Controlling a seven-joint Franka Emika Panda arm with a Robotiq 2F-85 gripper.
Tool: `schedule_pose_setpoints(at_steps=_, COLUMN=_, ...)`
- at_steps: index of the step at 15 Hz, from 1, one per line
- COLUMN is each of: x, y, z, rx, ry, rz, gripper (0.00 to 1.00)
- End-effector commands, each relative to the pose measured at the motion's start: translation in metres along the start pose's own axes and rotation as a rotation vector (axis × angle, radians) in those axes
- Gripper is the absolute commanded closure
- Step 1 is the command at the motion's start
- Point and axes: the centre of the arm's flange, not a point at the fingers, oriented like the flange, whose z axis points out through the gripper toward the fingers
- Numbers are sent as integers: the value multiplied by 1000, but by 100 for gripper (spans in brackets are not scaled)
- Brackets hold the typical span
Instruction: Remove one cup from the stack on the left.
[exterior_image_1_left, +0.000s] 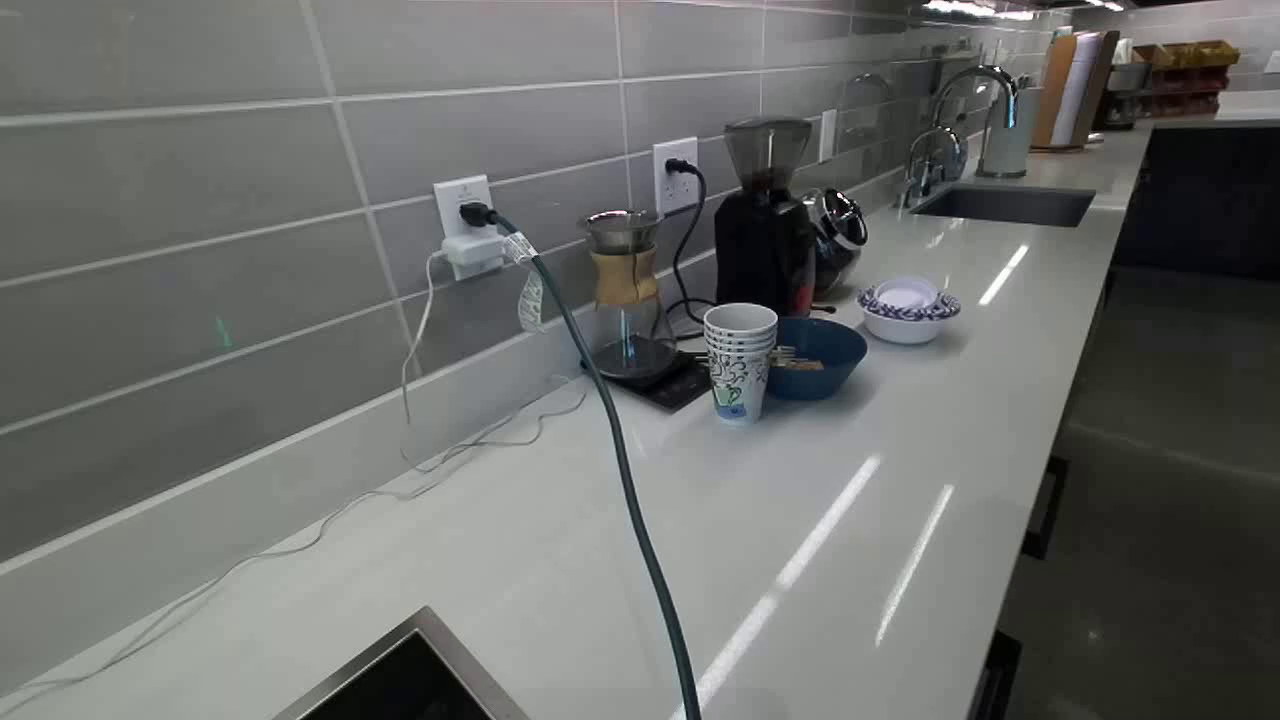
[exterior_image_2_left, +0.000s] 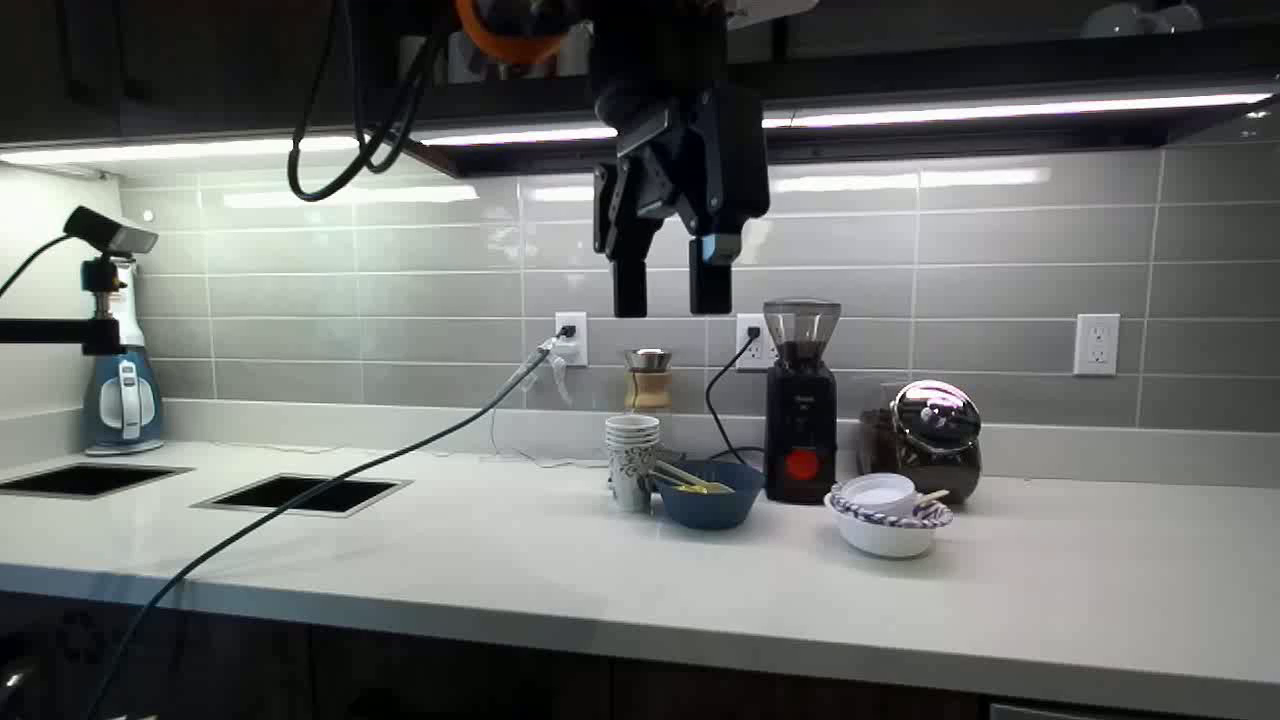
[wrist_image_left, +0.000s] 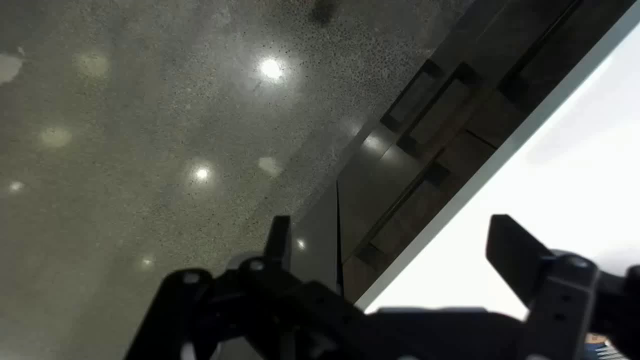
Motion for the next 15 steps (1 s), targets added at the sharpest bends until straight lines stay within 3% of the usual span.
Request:
schedule_pose_setpoints(at_steps=1, x=0, y=0, z=0, rx=0, ry=0, rz=0, gripper=0)
schedule_pose_setpoints(at_steps=4, x=0, y=0, z=0, rx=0, ry=0, rz=0, gripper=0)
schedule_pose_setpoints(at_steps=5, x=13, y=-1, z=0, rx=-12, ry=-2, rz=-25, gripper=0)
schedule_pose_setpoints(at_steps=9, x=77, y=-34, z=-10, rx=-16, ry=137, rz=-243, gripper=0)
schedule_pose_setpoints(at_steps=11, x=105, y=-59, z=-9, rx=14, ry=193, rz=-342, gripper=0)
schedule_pose_setpoints(at_steps=15, x=144, y=-126, z=-2, rx=153, ry=235, rz=-498, gripper=0)
